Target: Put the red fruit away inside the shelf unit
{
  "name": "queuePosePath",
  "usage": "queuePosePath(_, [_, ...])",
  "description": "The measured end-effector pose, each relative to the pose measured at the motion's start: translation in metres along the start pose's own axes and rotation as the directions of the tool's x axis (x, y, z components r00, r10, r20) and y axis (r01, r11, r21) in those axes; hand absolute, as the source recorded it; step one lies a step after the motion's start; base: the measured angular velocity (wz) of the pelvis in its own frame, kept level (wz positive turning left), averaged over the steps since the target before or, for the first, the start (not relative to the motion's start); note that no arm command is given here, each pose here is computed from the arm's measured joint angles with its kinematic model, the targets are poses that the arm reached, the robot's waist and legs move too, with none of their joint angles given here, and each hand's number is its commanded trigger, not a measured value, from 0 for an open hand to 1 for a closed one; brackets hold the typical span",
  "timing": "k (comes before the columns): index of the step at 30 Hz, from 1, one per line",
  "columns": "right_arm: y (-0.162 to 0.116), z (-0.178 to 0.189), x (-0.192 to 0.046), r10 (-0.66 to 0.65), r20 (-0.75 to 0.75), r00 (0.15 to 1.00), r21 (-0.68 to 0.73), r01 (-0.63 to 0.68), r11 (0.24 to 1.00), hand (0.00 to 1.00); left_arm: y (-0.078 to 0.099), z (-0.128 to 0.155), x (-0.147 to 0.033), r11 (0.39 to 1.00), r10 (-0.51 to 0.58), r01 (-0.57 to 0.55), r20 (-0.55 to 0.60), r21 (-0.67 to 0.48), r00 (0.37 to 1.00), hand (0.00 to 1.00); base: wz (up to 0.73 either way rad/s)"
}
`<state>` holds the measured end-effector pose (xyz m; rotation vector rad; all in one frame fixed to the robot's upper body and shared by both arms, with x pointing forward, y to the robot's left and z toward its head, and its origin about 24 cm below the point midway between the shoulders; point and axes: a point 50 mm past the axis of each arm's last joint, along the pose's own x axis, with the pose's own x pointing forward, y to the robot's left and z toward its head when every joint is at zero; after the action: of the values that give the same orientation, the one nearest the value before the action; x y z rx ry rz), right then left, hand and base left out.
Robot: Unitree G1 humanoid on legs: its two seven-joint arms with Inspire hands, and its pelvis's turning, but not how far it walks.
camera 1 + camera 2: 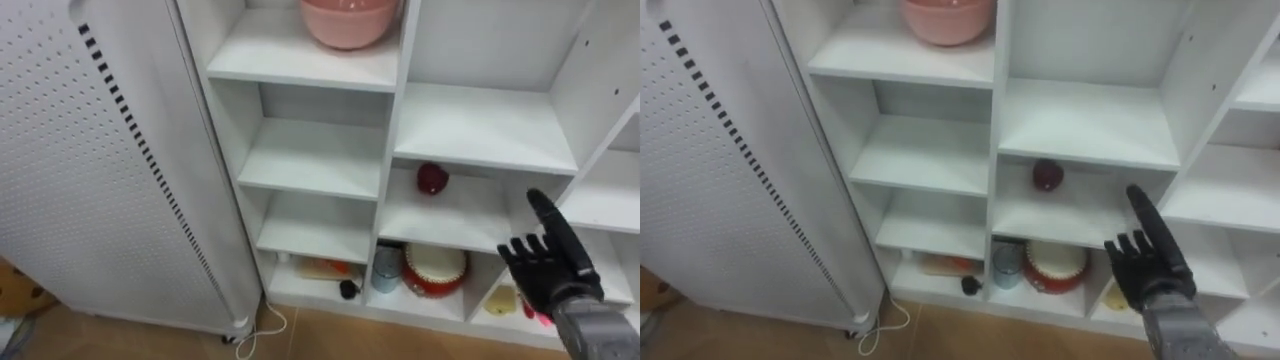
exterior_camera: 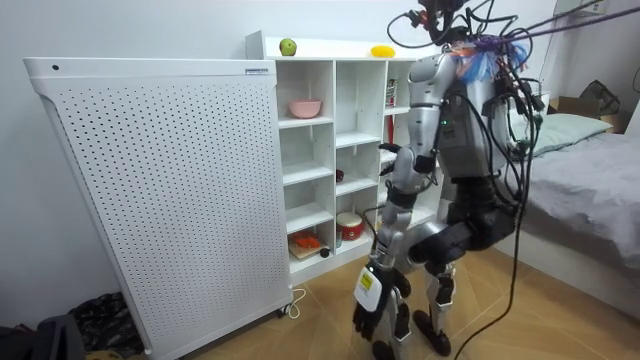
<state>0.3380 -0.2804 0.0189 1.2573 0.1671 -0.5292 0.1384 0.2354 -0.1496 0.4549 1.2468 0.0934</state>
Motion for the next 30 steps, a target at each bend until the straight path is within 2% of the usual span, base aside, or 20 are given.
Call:
queuePosePath(1, [-0.024,-0.001,-0.004,-0.053,-0.018,0.998,-0.025,0.053,0.998,0.0,0.004,0.003,0.0,1.0,0.007,-0.006,0.007,-0.023,1.0,0.0,0.17])
queuePosePath(4, [-0.069,-0.002,-0.016,-0.152,-0.051,0.987,-0.112,0.146,0.983,0.0,0.016,0.008,0.001,0.996,0.018,-0.016,0.021,-0.091,1.0,0.0,0.07])
queuePosePath(8, [-0.119,-0.001,-0.037,-0.269,-0.073,0.96,-0.185,0.252,0.95,0.0,0.025,0.007,0.002,0.986,0.025,-0.023,0.015,-0.168,1.0,0.0,-0.01])
queuePosePath(10, [-0.156,0.001,-0.058,-0.357,-0.087,0.93,-0.278,0.321,0.905,0.0,0.027,0.003,0.002,0.979,0.029,-0.026,0.014,-0.201,0.999,0.0,-0.03])
queuePosePath(14, [-0.195,0.003,-0.085,-0.468,-0.113,0.877,-0.437,0.379,0.816,0.0,0.032,-0.006,0.002,0.966,0.04,-0.036,0.01,-0.256,0.999,0.0,-0.16])
queuePosePath(16, [-0.216,0.004,-0.103,-0.522,-0.136,0.842,-0.535,0.381,0.754,0.0,0.038,-0.013,0.002,0.96,0.059,-0.053,0.014,-0.273,0.998,0.0,0.0])
queuePosePath(20, [-0.238,0.0,-0.124,-0.595,-0.169,0.786,-0.64,0.371,0.673,0.0,0.038,-0.025,0.001,0.977,0.073,-0.068,0.013,-0.202,0.997,0.0,-0.17])
queuePosePath(23, [-0.256,-0.006,-0.143,-0.657,-0.202,0.726,-0.763,0.304,0.57,0.0,0.034,-0.045,-0.002,0.982,0.07,-0.072,-0.021,-0.172,0.997,0.0,0.08])
queuePosePath(25, [-0.273,-0.011,-0.165,-0.713,-0.218,0.667,-0.825,0.265,0.5,0.0,0.03,-0.06,-0.004,0.98,0.067,-0.075,-0.048,-0.186,0.997,0.0,0.0])
queuePosePath(30, [-0.29,-0.027,-0.189,-0.773,-0.239,0.588,-0.906,0.152,0.396,0.0,0.017,-0.078,-0.007,0.975,0.055,-0.072,-0.089,-0.21,0.995,0.0,-0.05])
